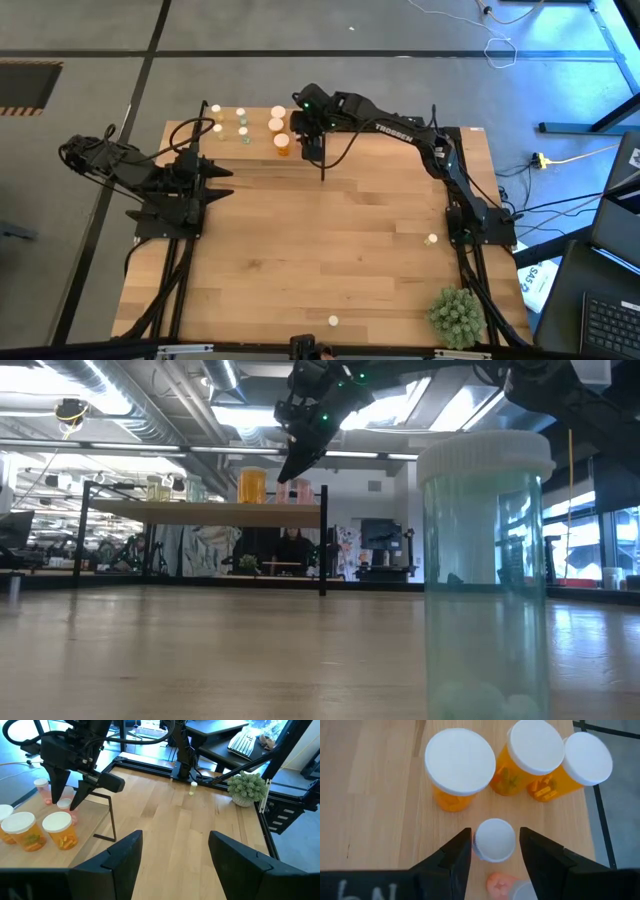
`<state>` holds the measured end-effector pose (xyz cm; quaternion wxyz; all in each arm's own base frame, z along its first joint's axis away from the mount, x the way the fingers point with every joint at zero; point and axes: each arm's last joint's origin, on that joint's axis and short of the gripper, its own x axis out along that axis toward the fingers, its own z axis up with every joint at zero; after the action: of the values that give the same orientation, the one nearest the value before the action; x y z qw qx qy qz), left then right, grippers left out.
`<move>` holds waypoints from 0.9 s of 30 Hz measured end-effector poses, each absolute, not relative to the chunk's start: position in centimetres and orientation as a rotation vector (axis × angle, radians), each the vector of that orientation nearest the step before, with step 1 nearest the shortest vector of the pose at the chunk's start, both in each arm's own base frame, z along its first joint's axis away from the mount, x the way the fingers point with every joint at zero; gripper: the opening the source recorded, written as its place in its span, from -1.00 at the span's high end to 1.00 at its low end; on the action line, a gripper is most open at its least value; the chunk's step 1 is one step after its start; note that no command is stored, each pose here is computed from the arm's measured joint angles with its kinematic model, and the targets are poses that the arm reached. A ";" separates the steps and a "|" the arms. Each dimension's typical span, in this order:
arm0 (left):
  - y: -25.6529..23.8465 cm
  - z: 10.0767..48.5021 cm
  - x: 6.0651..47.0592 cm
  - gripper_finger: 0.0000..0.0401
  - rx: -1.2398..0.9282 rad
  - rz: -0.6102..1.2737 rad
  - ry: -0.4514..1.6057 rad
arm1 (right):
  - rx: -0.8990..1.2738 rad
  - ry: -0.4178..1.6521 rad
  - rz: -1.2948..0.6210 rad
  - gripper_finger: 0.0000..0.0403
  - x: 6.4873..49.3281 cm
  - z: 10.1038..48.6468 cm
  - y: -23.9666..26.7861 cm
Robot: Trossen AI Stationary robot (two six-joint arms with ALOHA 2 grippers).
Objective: Pick and place medicine bottles onto shelf by color
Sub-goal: Adjust the small red pill bottle
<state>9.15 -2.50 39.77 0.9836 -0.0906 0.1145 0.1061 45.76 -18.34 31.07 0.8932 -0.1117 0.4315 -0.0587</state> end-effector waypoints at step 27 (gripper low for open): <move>-2.5 39.8 9.2 -0.12 -0.182 0.214 0.230 | -0.212 0.907 -0.090 0.17 45.6 31.1 -18.2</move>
<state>9.16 -2.50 39.77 0.9835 -0.0907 0.1146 0.1063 45.57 -18.17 31.09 0.8924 -0.1024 0.4373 -0.0434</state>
